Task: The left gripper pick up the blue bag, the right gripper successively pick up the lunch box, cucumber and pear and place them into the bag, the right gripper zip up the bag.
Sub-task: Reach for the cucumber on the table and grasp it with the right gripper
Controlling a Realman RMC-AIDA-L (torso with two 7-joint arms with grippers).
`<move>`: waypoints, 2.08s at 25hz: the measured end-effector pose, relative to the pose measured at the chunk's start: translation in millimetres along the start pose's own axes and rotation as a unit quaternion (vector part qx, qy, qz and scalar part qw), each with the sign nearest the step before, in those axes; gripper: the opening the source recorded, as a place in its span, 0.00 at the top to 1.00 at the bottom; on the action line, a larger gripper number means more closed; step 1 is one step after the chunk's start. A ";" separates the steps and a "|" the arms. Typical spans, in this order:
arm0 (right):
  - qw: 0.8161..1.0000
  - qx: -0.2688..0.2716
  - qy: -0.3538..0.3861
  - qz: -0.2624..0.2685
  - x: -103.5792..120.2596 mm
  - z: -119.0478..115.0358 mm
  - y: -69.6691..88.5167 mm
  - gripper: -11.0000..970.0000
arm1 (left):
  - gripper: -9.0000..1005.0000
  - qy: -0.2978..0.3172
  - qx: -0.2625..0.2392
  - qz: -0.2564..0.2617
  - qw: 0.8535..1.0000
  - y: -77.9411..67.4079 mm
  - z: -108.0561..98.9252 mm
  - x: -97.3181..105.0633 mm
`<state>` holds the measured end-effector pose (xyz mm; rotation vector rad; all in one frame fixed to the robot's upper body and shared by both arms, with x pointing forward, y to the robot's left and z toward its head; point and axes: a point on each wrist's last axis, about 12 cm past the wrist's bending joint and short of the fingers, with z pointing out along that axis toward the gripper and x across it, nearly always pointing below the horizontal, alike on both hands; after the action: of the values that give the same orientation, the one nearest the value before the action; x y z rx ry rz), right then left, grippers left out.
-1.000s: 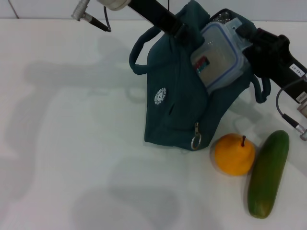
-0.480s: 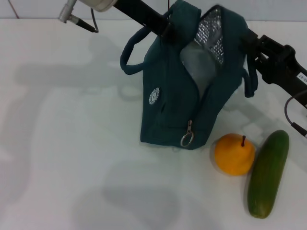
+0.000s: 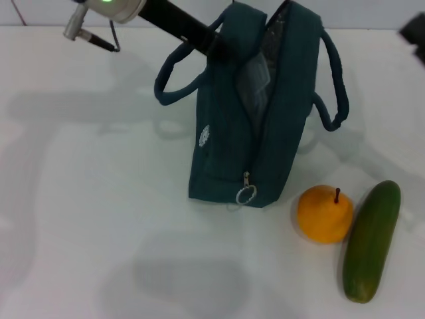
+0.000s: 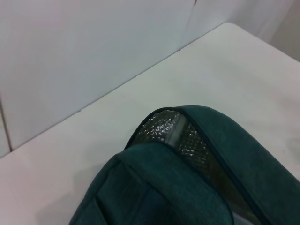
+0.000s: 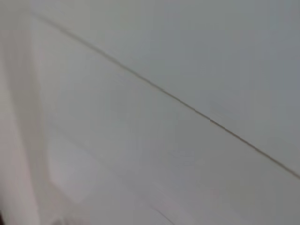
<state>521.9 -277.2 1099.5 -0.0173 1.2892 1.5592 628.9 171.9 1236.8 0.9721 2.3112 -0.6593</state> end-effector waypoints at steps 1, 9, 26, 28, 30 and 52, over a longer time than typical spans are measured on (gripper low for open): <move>1.000 -0.005 0.000 -0.022 -3.9 -6.5 3.2 0.67 | 0.94 -0.002 0.000 -0.002 1.000 1.1 -0.4 1.4; 0.983 -0.018 0.070 -0.171 -32.6 -52.5 26.4 0.66 | 0.94 -0.027 0.015 -0.019 0.999 6.5 -1.7 12.8; 0.857 0.026 0.403 -0.319 -94.6 -44.2 45.2 0.19 | 0.94 -0.081 0.049 -0.061 0.994 14.4 8.5 31.1; 0.836 0.040 0.445 -0.317 -102.9 -36.1 44.9 0.14 | 0.94 -0.089 0.057 -0.066 0.992 15.0 11.0 33.4; 0.817 0.047 0.482 -0.312 -107.7 -26.7 43.9 0.10 | 0.94 -0.093 0.062 -0.067 0.991 14.9 12.3 34.8; 0.605 -0.043 0.709 -0.360 -88.4 77.9 50.4 0.10 | 0.94 -0.117 0.092 -0.078 0.986 12.7 21.7 38.4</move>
<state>569.1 -274.8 1218.6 -1.9424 1.9061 0.6320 622.0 185.1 1193.5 0.7523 2.1602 -1.0106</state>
